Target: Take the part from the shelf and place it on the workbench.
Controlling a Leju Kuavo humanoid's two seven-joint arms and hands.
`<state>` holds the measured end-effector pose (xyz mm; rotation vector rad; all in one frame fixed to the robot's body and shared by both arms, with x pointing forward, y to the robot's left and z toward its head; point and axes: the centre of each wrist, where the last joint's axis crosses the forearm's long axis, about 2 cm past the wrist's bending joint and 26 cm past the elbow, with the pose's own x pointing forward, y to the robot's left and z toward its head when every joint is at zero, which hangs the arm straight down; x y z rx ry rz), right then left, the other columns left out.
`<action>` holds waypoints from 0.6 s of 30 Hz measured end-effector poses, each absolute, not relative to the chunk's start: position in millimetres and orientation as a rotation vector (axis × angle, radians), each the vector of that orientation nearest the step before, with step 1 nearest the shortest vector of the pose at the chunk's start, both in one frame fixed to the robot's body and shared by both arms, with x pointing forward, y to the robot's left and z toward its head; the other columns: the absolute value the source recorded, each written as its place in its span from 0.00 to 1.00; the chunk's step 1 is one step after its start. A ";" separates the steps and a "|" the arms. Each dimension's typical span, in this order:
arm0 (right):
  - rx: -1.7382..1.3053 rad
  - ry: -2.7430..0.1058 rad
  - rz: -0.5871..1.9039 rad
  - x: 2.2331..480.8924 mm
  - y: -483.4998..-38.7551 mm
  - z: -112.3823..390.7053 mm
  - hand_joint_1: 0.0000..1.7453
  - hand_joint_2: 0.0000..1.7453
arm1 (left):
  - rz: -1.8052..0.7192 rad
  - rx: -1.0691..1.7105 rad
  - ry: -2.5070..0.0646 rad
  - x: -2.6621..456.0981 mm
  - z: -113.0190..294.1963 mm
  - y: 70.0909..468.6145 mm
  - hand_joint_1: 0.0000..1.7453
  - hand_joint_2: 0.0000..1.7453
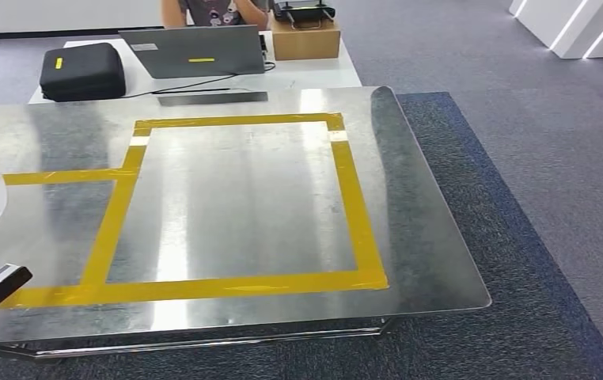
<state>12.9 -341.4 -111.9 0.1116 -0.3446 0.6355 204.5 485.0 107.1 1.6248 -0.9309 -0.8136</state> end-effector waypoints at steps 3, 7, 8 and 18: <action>0.115 -0.344 0.633 13.0 -341.3 -111.9 0.00 1.00 | -0.823 1.631 -0.939 204.6 108.7 482.6 1.00 1.00; 0.116 -0.345 0.630 12.9 -341.3 -111.9 0.00 0.75 | -0.826 1.630 -0.950 205.5 109.8 480.3 0.75 1.00; 0.116 -0.345 0.630 13.0 -341.3 -111.9 0.00 0.50 | -0.824 1.628 -0.951 205.6 109.8 479.9 0.50 1.00; 0.117 -0.344 0.635 12.8 -341.2 -112.0 0.00 0.00 | -0.803 1.647 -0.957 205.2 109.9 479.0 0.00 0.50</action>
